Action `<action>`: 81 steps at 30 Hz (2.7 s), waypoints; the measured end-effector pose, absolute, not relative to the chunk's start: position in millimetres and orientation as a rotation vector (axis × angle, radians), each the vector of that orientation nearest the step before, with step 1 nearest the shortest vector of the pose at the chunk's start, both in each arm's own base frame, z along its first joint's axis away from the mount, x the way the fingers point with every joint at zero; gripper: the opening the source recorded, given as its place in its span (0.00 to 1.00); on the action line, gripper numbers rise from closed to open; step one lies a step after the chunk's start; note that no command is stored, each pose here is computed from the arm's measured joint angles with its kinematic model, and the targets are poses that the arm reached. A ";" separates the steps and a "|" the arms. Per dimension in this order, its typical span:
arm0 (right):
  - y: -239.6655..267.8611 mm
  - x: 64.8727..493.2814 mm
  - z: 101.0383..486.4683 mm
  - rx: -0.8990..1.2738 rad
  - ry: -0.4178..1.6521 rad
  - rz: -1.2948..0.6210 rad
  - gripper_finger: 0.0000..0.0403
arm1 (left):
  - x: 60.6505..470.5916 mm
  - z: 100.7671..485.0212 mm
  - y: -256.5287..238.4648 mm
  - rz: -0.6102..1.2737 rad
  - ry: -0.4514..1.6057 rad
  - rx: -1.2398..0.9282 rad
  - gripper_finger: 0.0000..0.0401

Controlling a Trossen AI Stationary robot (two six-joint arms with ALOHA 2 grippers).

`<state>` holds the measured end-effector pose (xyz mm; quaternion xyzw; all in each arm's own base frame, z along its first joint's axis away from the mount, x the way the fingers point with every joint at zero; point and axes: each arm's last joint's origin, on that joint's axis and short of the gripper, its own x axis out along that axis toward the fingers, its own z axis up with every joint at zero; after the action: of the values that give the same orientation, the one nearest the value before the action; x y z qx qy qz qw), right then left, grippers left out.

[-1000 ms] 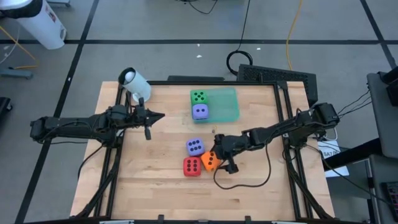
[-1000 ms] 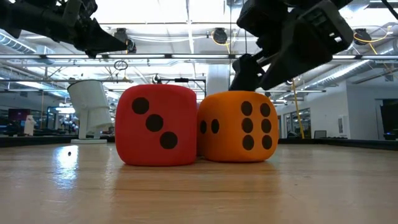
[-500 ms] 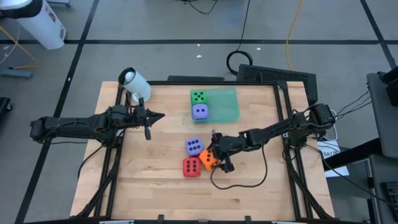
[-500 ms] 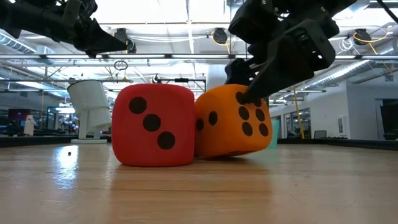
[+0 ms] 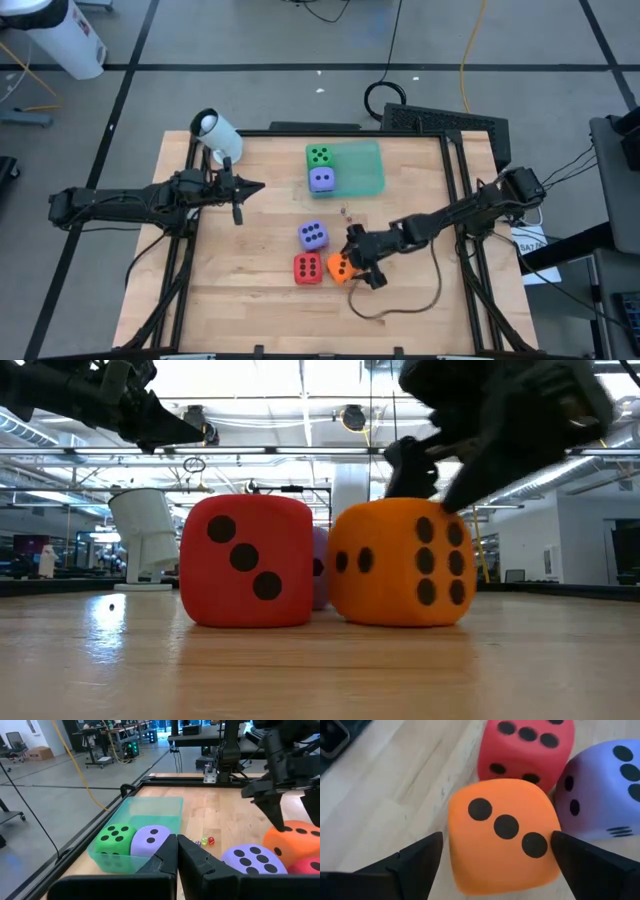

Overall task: Pick & Place Dice
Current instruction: Put the large orange dice into the green container

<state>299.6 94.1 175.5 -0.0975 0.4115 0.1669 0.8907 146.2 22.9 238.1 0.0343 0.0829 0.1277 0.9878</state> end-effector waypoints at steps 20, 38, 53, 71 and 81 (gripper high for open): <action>97.5 298.7 195.0 -0.273 0.717 0.312 0.99 | 146.2 237.7 22.9 0.255 0.170 0.074 0.02; 94.0 305.5 186.0 -0.074 0.755 0.217 0.99 | 146.1 237.3 22.9 0.256 0.174 0.073 0.02; 90.1 317.2 167.3 -0.155 0.762 0.223 0.99 | 146.0 236.1 22.8 0.255 0.185 0.073 0.02; 91.9 299.4 208.8 -0.444 0.631 0.054 0.97 | 145.9 236.2 22.9 0.255 0.185 0.074 0.02; 32.3 288.8 248.9 -0.518 0.589 -0.209 0.97 | 145.9 236.3 22.9 0.255 0.185 0.076 0.02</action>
<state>288.8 32.3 248.9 -0.2521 0.2863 -0.1014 0.9188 145.9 22.9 236.3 0.0379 0.0919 0.1270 0.9869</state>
